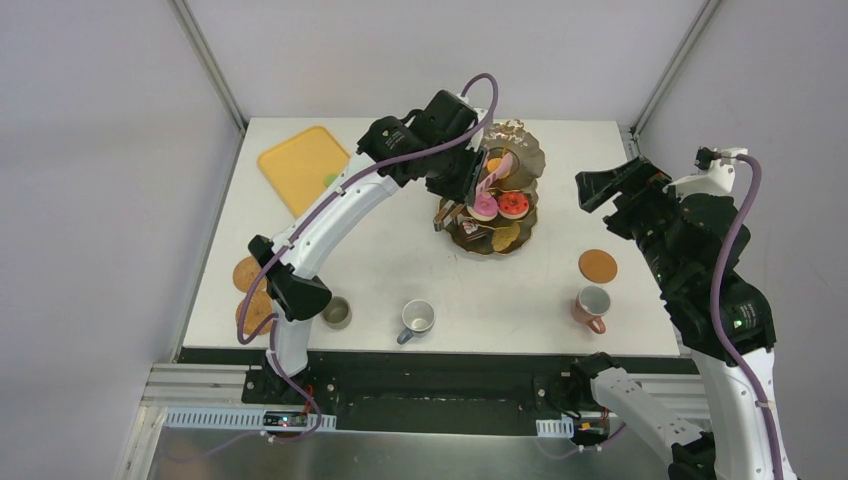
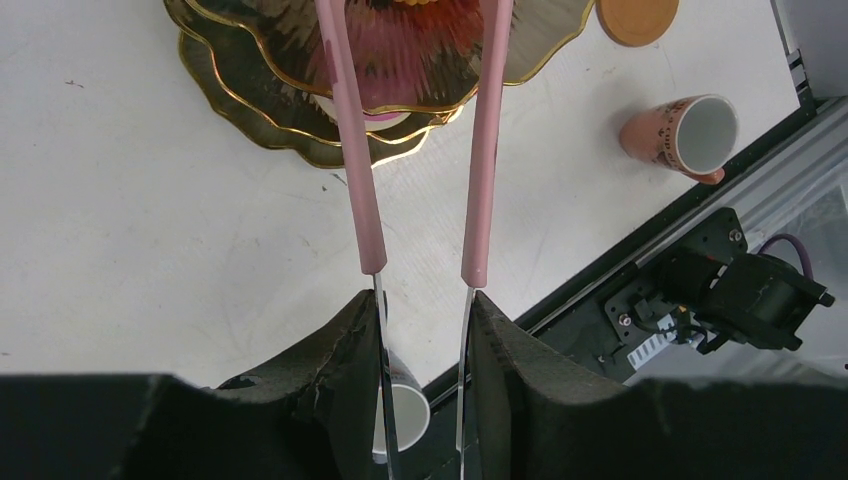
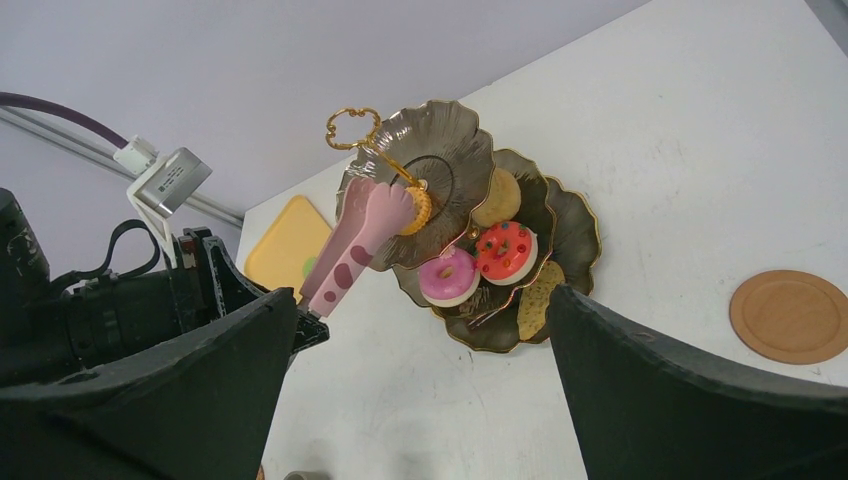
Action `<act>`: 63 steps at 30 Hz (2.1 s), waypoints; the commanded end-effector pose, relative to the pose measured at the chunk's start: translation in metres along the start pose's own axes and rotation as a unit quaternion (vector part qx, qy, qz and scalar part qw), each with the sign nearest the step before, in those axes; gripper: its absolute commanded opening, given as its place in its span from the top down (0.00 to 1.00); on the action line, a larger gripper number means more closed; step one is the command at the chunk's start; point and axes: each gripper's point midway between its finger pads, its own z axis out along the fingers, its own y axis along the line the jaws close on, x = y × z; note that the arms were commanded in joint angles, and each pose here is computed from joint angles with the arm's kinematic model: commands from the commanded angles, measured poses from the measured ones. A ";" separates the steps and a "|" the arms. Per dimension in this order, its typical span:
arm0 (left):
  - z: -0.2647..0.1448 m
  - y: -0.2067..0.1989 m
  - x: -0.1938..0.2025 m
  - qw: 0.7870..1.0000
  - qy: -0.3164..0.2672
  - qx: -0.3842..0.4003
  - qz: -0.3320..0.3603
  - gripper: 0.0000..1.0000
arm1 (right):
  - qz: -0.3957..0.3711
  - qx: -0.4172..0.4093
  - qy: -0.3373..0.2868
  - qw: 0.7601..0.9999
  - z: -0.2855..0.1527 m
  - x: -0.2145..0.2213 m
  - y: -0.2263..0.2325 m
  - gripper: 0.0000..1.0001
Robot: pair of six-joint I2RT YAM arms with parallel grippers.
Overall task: Serve the afternoon tea
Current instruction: Place the desert on the desert table, then pick up the desert from the tray.
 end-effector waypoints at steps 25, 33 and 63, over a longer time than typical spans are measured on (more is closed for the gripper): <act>-0.131 0.262 0.051 0.943 -0.041 -0.196 -0.266 0.62 | 0.000 -0.013 0.027 1.000 0.013 0.006 0.013 0.01; -0.069 0.334 0.067 0.917 0.036 -0.220 -0.332 0.63 | -0.006 -0.002 0.058 0.998 0.018 0.020 0.009 0.01; 0.031 0.379 0.081 0.909 0.145 -0.267 -0.284 0.63 | 0.003 0.024 0.064 0.998 0.022 0.028 -0.002 0.01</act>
